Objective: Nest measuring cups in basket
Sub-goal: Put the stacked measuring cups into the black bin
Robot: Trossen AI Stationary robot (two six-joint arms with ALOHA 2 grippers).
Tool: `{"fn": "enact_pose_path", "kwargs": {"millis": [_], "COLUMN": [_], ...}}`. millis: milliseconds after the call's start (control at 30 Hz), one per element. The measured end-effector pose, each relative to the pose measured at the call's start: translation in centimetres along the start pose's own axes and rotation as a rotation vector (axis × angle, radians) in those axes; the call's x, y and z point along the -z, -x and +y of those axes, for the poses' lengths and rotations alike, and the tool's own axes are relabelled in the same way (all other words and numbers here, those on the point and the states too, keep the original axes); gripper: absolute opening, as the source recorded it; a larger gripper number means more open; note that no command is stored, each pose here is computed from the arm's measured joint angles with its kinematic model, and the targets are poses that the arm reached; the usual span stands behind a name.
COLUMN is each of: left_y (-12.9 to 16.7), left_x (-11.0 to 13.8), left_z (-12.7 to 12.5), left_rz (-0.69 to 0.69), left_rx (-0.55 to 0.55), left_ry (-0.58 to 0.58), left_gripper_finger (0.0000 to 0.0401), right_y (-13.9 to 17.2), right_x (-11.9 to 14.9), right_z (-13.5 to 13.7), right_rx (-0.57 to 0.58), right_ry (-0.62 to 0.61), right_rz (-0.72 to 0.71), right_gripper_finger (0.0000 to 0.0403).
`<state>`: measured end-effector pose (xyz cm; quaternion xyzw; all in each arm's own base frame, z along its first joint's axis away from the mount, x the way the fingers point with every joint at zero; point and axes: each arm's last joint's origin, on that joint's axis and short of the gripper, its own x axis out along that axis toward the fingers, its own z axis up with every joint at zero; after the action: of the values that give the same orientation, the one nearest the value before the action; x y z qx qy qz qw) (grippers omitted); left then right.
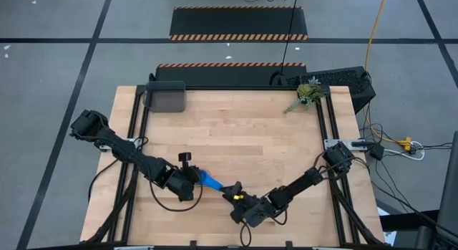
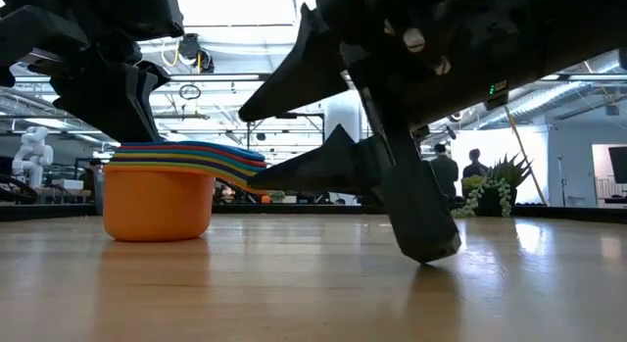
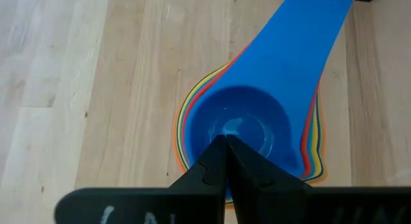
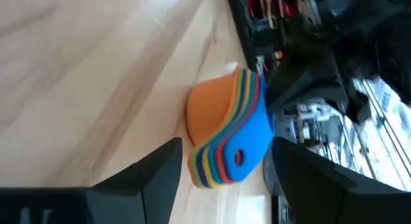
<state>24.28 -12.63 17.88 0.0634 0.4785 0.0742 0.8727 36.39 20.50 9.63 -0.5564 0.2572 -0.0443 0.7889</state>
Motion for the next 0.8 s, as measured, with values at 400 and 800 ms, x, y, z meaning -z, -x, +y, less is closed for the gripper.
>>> {"fn": "enact_pose_path", "kwargs": {"millis": [400, 800], "left_y": [0.0, 0.0], "left_x": [0.0, 0.0], "left_z": [0.0, 0.0], "left_rz": [0.001, 0.002], "left_rx": [-0.001, 0.001], "left_ry": [0.015, 0.029], "left_gripper_finger": [0.0014, 0.0014], "right_y": [-1.3, -1.5], "right_x": [1.5, 2.0], "right_z": [-0.1, 0.1], "right_rx": [-0.080, -0.131], "right_ry": [0.099, 0.277], "right_rz": [0.037, 0.045], "right_gripper_finger": [0.0233, 0.0233]}}
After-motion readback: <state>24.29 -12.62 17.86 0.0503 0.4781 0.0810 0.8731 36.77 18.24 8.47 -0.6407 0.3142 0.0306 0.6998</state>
